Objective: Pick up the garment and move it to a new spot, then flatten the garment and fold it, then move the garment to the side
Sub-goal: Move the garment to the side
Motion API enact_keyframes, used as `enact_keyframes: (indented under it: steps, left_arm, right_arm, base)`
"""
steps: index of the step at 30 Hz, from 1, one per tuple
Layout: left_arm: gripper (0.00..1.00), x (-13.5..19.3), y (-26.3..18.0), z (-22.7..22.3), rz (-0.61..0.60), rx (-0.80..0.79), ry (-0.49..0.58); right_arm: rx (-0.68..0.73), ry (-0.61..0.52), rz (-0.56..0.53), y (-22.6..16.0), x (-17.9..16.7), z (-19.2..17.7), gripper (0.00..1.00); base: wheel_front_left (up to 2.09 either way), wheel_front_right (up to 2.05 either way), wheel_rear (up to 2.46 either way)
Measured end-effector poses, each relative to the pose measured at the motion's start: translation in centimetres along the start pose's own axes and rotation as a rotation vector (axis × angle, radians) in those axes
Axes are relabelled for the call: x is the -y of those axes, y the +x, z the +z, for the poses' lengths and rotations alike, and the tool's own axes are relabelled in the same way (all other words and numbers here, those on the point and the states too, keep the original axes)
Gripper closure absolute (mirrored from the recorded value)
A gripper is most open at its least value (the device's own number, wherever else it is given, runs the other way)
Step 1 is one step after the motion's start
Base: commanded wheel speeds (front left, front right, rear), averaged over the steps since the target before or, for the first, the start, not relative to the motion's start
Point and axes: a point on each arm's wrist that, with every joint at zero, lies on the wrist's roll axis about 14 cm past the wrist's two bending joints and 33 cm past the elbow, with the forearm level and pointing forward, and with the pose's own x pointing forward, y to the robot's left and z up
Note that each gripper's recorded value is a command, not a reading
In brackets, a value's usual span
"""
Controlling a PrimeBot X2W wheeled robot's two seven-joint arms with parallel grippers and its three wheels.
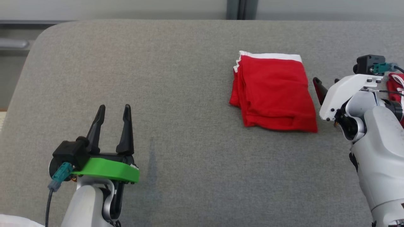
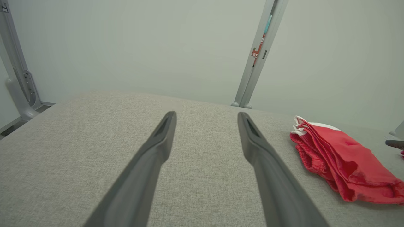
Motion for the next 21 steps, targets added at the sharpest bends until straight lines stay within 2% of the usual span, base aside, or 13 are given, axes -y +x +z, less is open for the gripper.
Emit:
enact_keyframes:
  steps: [3,10,11,12,14,21]
  left_arm:
    - [0.00,-0.6,0.2,-0.2,0.013,-0.005,0.003]
    - [0.00,-2.2,0.0,-1.3,0.059,-0.036,0.008]
    - [0.00,-2.5,-0.1,-1.6,0.069,-0.043,0.006]
    - [0.00,-2.8,-0.1,-1.8,0.076,-0.049,0.006]
    - [0.00,-3.2,-0.2,-2.1,0.090,-0.059,0.007]
    - [0.00,-2.6,0.4,-2.4,0.072,-0.061,-0.002]
  right_arm:
    - [-0.130,0.018,-0.013,1.9,0.1,-2.9,0.00]
    - [-0.249,0.024,0.011,5.1,-1.8,-6.1,0.00]
    - [-0.263,0.021,0.015,5.5,-2.0,-6.3,0.49]
    - [-0.278,0.023,0.015,5.7,-2.0,-6.6,0.62]
    - [-0.315,-0.003,0.018,6.0,-2.3,-7.2,1.00]
    - [-0.323,-0.092,0.025,5.4,-2.2,-6.2,1.00]
  base:
    - [0.00,0.00,0.00]
    - [0.00,0.00,0.00]
    - [0.00,0.00,0.00]
    - [0.00,0.00,0.00]
    - [0.00,0.00,0.00]
    - [0.00,0.00,0.00]
